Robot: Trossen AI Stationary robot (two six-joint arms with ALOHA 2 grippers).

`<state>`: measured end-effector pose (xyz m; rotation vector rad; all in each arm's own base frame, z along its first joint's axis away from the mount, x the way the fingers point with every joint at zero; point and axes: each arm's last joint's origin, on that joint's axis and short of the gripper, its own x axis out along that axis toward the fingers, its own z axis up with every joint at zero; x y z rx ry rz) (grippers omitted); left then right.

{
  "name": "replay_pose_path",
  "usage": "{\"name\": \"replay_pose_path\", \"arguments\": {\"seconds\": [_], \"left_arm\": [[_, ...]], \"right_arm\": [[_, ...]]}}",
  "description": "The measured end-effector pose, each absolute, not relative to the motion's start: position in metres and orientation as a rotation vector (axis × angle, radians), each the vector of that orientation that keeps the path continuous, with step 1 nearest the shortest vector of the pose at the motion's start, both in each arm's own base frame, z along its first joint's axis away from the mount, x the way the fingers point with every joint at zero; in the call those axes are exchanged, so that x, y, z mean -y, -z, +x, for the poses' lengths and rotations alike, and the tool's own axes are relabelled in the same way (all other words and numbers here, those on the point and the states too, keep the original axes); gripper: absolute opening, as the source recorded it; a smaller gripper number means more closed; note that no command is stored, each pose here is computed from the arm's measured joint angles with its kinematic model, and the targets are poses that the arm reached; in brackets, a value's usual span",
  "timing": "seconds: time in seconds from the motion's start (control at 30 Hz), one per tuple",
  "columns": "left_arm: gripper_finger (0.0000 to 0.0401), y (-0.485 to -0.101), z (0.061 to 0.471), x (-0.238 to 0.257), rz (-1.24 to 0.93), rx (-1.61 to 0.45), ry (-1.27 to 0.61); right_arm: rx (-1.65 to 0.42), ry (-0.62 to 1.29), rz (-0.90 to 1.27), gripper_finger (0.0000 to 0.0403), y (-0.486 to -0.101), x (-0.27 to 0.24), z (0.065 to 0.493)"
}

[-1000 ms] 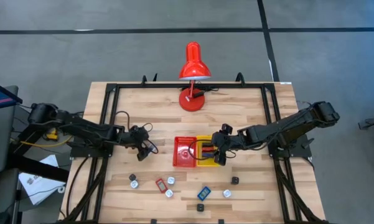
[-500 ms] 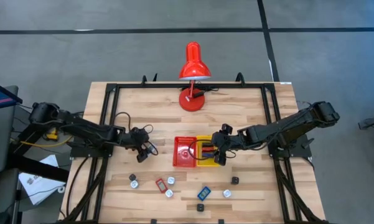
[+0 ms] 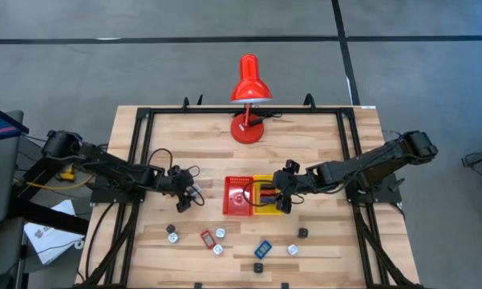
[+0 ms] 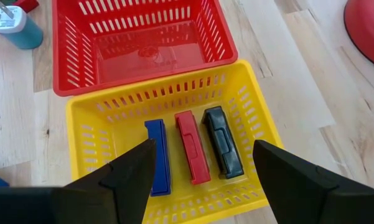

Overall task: Pick & Place Office items
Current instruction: Put the white digital timer into the yellow bin

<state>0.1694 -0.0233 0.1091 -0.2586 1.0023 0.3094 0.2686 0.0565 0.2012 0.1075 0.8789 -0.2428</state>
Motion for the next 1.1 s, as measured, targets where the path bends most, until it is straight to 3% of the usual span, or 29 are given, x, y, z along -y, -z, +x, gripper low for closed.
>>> {"name": "replay_pose_path", "arguments": {"seconds": [0.23, 0.53, 0.7, 0.9, 1.1], "left_arm": [[0.0250, -0.108, 0.167, 0.023, -0.232, -1.030, -0.314], [0.0149, -0.107, 0.167, 0.022, -0.144, -1.041, -0.265], [0.0145, -0.109, 0.170, 0.023, -0.102, -0.996, -0.234], [0.0178, -0.120, 0.183, 0.025, -0.044, -0.911, -0.167], [0.0138, -0.153, 0.209, 0.029, 0.069, -0.792, -0.104]], "right_arm": [[-0.879, 0.243, 0.107, 0.0260, -0.201, -0.057, 0.269], [-0.875, 0.243, 0.109, 0.0260, -0.201, -0.056, 0.269], [-0.805, 0.237, 0.156, 0.0260, -0.206, -0.058, 0.274], [-0.727, 0.155, 0.475, 0.0260, -0.213, -0.050, 0.286], [-0.711, 0.143, 0.552, 0.0260, -0.215, -0.033, 0.290]]}}
